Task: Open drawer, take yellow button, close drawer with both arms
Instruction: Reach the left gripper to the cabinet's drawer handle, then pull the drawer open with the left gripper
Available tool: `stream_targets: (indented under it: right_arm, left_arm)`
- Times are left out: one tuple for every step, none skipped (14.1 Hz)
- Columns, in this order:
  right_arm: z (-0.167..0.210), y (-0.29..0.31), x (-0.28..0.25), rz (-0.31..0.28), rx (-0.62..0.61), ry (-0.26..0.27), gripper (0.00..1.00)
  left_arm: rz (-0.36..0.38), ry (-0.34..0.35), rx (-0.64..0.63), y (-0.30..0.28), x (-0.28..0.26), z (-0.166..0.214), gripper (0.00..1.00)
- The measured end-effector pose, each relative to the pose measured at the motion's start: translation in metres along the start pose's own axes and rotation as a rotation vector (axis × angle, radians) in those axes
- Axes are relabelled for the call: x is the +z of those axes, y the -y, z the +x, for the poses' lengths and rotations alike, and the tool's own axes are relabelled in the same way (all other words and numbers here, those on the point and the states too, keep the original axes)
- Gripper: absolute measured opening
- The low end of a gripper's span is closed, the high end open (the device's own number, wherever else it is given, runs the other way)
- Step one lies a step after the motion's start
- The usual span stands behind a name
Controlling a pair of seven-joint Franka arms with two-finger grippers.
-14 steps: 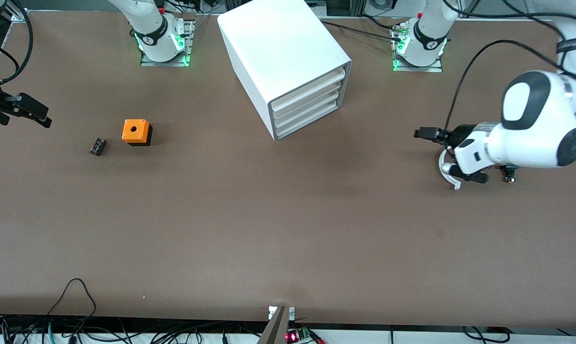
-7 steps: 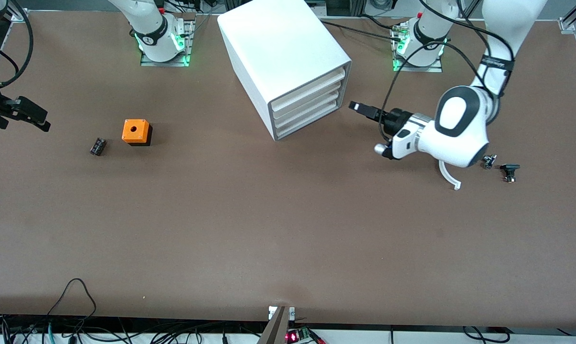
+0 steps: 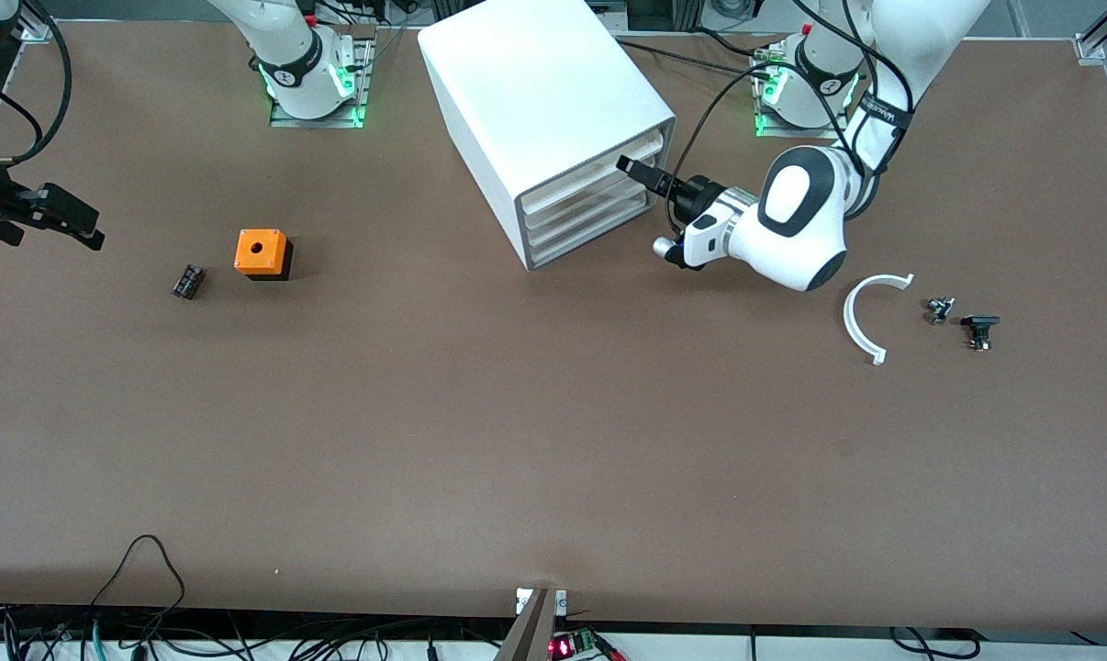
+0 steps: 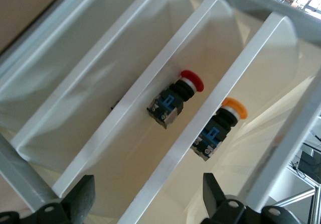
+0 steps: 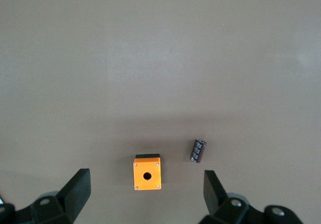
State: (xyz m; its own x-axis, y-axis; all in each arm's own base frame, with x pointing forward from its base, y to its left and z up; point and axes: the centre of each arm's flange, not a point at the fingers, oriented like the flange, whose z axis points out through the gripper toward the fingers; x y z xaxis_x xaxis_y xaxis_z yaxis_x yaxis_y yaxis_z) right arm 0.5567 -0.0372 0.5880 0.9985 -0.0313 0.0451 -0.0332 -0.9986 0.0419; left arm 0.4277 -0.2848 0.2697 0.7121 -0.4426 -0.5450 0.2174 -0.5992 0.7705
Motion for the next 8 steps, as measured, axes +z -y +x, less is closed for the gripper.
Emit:
stream_targets:
  right_arm:
    - [0.000, 0.000, 0.000, 0.000, 0.000, 0.002, 1.00]
    - [0.000, 0.000, 0.000, 0.000, 0.000, 0.003, 1.00]
    - [0.000, 0.000, 0.000, 0.000, 0.000, 0.004, 1.00]
    - [-0.001, 0.000, 0.001, 0.000, 0.000, 0.006, 1.00]
    - [-0.001, 0.000, 0.001, 0.000, 0.000, 0.011, 1.00]
    - [-0.002, 0.000, 0.001, 0.000, 0.000, 0.013, 1.00]
    - [-0.002, 0.000, 0.001, 0.000, 0.001, 0.014, 1.00]
    - [-0.002, -0.001, 0.001, 0.000, 0.002, 0.015, 1.00]
  left_arm:
    - [-0.006, 0.008, -0.004, 0.001, 0.006, -0.001, 0.88]
    - [-0.015, 0.010, -0.011, 0.002, 0.013, -0.002, 0.88]
    - [-0.019, 0.003, -0.017, 0.003, 0.021, -0.002, 0.81]
    - [-0.015, -0.005, -0.018, 0.003, 0.030, -0.001, 0.68]
    - [-0.008, -0.013, -0.017, 0.001, 0.038, -0.001, 0.58]
    - [-0.014, -0.017, -0.011, -0.003, 0.041, -0.001, 0.48]
    - [-0.017, -0.023, -0.006, -0.006, 0.040, -0.002, 0.39]
    - [-0.016, -0.028, -0.004, -0.007, 0.038, -0.002, 0.33]
